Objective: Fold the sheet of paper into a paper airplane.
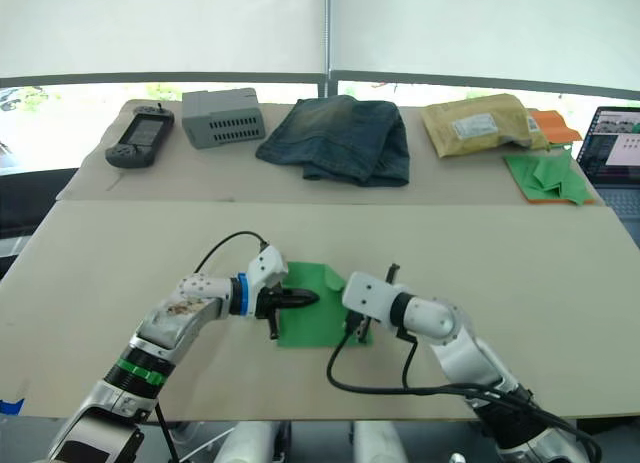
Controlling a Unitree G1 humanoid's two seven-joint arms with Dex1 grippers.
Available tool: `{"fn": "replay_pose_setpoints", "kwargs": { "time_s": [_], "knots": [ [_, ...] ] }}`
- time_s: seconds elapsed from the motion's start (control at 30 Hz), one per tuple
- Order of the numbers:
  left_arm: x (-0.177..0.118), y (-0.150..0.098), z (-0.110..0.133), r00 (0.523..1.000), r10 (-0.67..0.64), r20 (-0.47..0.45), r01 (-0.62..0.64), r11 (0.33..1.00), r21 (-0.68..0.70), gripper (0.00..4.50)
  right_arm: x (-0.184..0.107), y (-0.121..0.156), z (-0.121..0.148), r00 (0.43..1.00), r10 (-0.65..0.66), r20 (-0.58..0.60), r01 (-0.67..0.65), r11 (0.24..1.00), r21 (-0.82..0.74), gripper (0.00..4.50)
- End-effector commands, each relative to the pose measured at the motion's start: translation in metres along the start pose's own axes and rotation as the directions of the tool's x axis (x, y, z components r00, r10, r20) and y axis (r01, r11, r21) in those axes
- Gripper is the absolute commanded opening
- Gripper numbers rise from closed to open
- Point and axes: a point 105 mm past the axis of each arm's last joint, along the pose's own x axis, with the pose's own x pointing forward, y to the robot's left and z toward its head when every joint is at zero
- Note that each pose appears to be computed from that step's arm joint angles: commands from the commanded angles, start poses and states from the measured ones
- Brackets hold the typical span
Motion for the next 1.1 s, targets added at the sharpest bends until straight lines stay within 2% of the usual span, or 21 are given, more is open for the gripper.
{"fn": "replay_pose_setpoints", "kwargs": {
  "time_s": [0.03,0.17,0.3,0.4,0.6,0.83,0.97,1.07,1.1],
  "knots": [
    [-0.002,0.005,0.018,0.999,0.017,0.046,-0.017,1.0,0.003,0.0,0.002,0.002,0.002,1.0,-0.002,0.0,0.002,0.999,-0.034,0.03],
    [0.001,0.008,0.036,0.996,0.023,0.091,-0.023,1.0,-0.001,0.0,0.005,0.003,-0.006,0.999,-0.011,-0.036,0.009,0.999,-0.033,0.03],
    [0.009,0.009,0.043,0.995,0.027,0.091,-0.029,0.999,0.014,0.0,0.006,0.002,-0.007,0.999,-0.019,-0.045,0.017,0.999,-0.038,0.03],
    [0.02,0.013,0.032,0.998,0.06,0.017,-0.062,0.993,0.1,0.0,0.006,0.001,-0.006,0.999,-0.024,-0.047,0.022,0.999,-0.035,0.03],
    [0.042,0.02,0.009,0.991,0.098,-0.089,-0.083,0.984,0.155,0.0,0.006,0.004,-0.004,0.999,-0.027,-0.043,0.025,0.998,-0.051,0.03],
    [0.055,0.017,0.004,0.991,0.085,-0.105,-0.065,0.981,0.182,0.0,0.001,0.004,-0.007,0.997,-0.03,-0.068,0.025,0.997,-0.074,0.03],
    [0.055,0.015,0.001,0.991,0.076,-0.114,-0.055,0.983,0.178,0.0,-0.009,-0.004,0.003,0.999,-0.041,-0.032,0.04,0.998,-0.042,0.03],
    [0.051,0.015,-0.003,0.99,0.075,-0.123,-0.052,0.983,0.175,0.0,-0.02,-0.012,0.012,1.0,-0.023,-0.011,0.023,1.0,-0.005,0.88],
    [0.051,0.015,-0.003,0.989,0.075,-0.125,-0.052,0.983,0.175,0.0,-0.023,-0.013,0.014,1.0,-0.016,-0.007,0.016,1.0,0.006,1.29]
  ]
}}
